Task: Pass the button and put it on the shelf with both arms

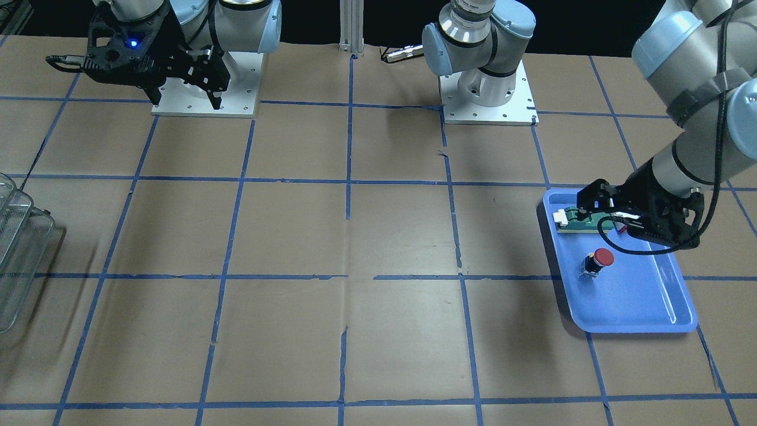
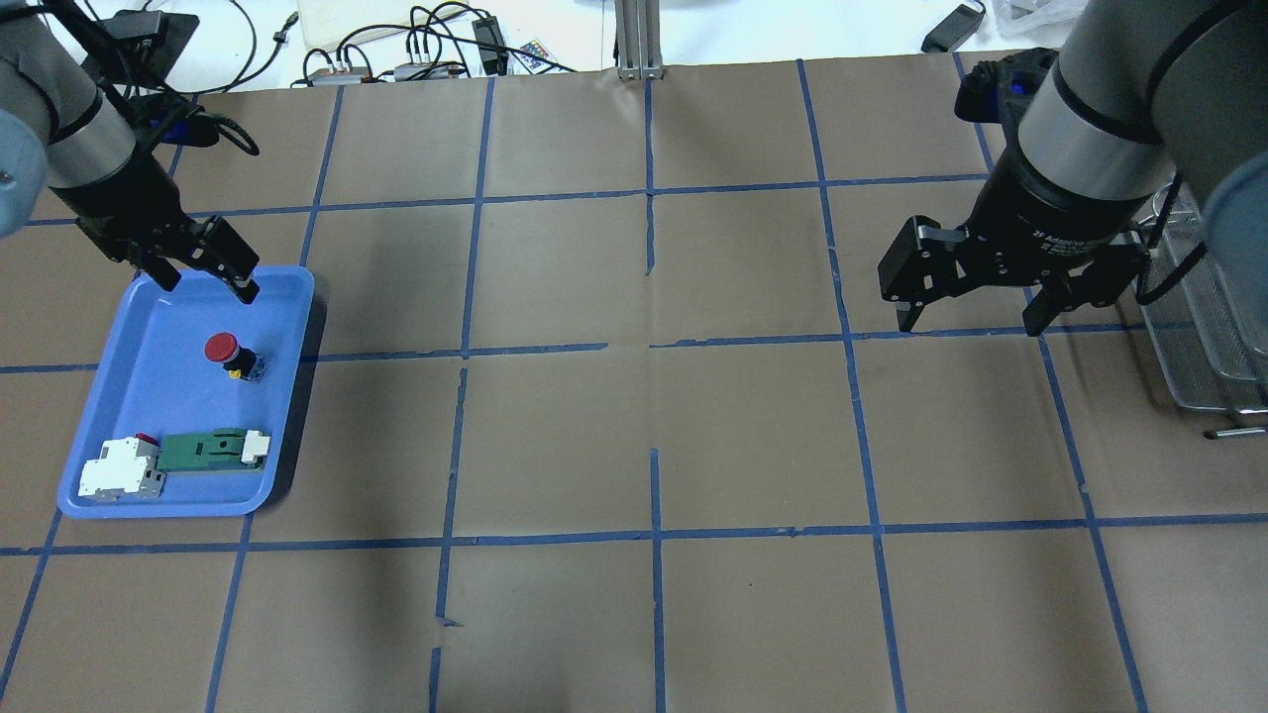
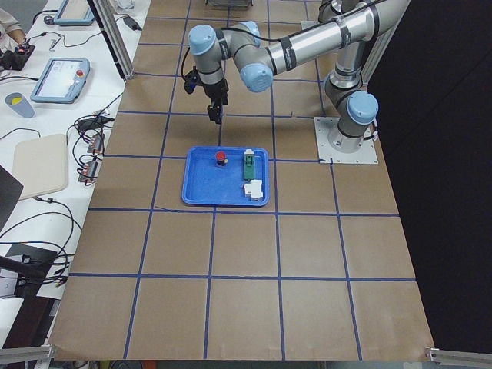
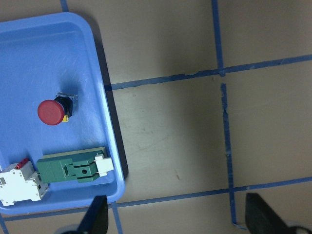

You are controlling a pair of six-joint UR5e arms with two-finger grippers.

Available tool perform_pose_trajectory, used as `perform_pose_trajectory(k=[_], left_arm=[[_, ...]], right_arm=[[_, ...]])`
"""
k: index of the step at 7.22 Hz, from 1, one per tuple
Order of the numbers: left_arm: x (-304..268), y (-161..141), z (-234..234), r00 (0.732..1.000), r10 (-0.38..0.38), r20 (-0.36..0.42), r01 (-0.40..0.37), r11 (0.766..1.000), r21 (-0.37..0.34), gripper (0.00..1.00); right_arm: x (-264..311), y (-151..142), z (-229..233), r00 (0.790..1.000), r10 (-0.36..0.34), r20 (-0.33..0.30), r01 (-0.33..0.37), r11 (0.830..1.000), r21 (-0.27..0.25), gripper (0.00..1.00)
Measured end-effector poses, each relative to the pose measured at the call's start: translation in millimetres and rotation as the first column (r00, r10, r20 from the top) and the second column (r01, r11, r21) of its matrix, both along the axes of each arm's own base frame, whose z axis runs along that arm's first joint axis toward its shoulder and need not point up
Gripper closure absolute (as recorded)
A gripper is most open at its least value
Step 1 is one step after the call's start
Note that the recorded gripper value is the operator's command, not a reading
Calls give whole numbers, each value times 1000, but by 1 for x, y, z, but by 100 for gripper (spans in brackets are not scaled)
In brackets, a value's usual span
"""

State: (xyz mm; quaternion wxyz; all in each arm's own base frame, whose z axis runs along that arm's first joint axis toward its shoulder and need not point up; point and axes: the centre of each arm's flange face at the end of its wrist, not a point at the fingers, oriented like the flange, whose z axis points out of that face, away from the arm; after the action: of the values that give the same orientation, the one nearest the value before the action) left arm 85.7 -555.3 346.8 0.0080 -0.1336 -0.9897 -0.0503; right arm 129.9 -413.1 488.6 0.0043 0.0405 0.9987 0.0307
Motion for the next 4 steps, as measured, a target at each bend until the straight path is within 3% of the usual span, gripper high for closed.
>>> perform_pose_trajectory(k=[2, 4], left_arm=[[38, -2, -67, 999, -37, 15, 38, 998, -56, 0], [43, 2, -108, 999, -44, 16, 45, 997, -57, 11]], right_arm=[[0, 0, 0, 1000, 0, -1, 0, 1000, 0, 0], [-1, 0, 0, 1000, 0, -1, 0, 1000, -1, 0]])
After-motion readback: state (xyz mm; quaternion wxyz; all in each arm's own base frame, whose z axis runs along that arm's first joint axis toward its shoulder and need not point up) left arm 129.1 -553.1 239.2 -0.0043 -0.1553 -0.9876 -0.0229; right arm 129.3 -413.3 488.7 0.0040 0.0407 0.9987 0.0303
